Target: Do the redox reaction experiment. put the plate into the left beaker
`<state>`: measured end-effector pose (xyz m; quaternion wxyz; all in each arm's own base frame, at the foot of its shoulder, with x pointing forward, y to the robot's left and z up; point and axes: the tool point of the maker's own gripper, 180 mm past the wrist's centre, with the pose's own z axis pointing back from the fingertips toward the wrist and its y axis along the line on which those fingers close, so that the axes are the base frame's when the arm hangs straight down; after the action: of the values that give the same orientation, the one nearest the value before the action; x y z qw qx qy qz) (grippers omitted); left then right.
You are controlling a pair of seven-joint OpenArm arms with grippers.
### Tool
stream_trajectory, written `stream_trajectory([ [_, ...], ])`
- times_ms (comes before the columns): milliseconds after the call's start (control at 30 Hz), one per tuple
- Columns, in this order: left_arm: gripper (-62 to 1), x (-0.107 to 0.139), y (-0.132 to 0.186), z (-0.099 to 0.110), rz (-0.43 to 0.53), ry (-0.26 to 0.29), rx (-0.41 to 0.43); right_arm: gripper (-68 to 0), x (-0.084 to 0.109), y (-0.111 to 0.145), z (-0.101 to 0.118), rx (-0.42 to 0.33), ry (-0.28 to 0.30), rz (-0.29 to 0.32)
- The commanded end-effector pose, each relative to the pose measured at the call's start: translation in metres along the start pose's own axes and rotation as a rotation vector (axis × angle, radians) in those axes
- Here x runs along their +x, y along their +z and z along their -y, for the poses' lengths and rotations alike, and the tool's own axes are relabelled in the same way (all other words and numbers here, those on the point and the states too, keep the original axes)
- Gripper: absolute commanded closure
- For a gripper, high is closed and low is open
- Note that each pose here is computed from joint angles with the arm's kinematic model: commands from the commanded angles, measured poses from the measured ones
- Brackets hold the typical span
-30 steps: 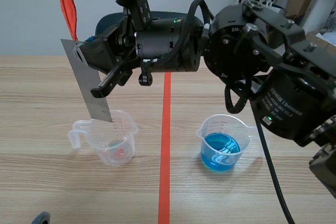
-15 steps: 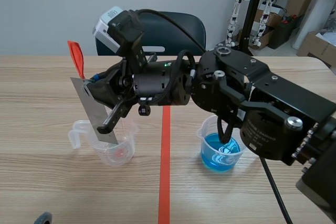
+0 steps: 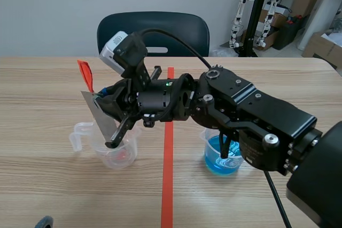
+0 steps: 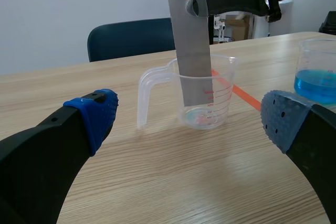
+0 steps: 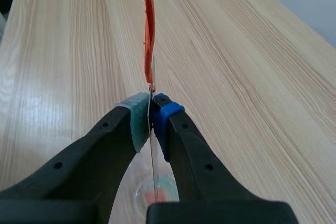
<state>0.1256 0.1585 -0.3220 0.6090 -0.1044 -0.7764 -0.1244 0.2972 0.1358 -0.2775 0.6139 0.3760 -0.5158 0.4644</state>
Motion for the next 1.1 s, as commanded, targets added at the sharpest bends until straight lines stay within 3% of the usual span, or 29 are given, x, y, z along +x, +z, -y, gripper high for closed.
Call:
stream_trajectory([
  [0,-57.2,0.004,0.000,-0.001,0.021,-0.003,0.010,-0.6,0.012,-0.005,0.000,0.002,0.002,0.044],
  [167,-57.2,0.004,0.000,-0.001,0.021,-0.003,0.010,-0.6,0.003,-0.005,0.002,-0.004,-0.019,0.043],
  [400,-57.2,0.004,0.000,-0.001,0.021,-0.003,0.010,-0.6,0.002,-0.005,0.003,-0.009,-0.005,0.039],
  [600,-57.2,0.004,0.000,-0.001,0.021,-0.003,0.010,-1.1,0.000,-0.005,0.003,-0.012,0.072,0.024],
  [633,-57.2,0.004,0.000,-0.001,0.021,-0.003,0.010,-3.4,-0.001,-0.005,0.003,-0.010,0.087,0.021],
  [700,-57.2,0.004,0.000,-0.001,0.021,-0.003,0.010,-14.6,-0.001,-0.005,0.005,-0.021,0.110,0.019],
  [833,-57.2,0.004,0.000,-0.001,0.021,-0.003,0.010,-60.7,0.003,-0.005,0.012,-0.065,0.127,0.037],
  [867,-57.2,0.004,0.000,-0.001,0.021,-0.003,0.010,-67.9,0.004,-0.005,0.015,-0.084,0.131,0.039],
  [933,-57.2,0.004,0.000,-0.001,0.021,-0.003,0.010,-67.9,0.004,-0.006,0.019,-0.115,0.141,0.039],
  [1067,-57.2,0.004,0.000,-0.001,0.021,-0.003,0.010,-67.9,0.002,-0.008,0.015,-0.108,0.146,0.034],
])
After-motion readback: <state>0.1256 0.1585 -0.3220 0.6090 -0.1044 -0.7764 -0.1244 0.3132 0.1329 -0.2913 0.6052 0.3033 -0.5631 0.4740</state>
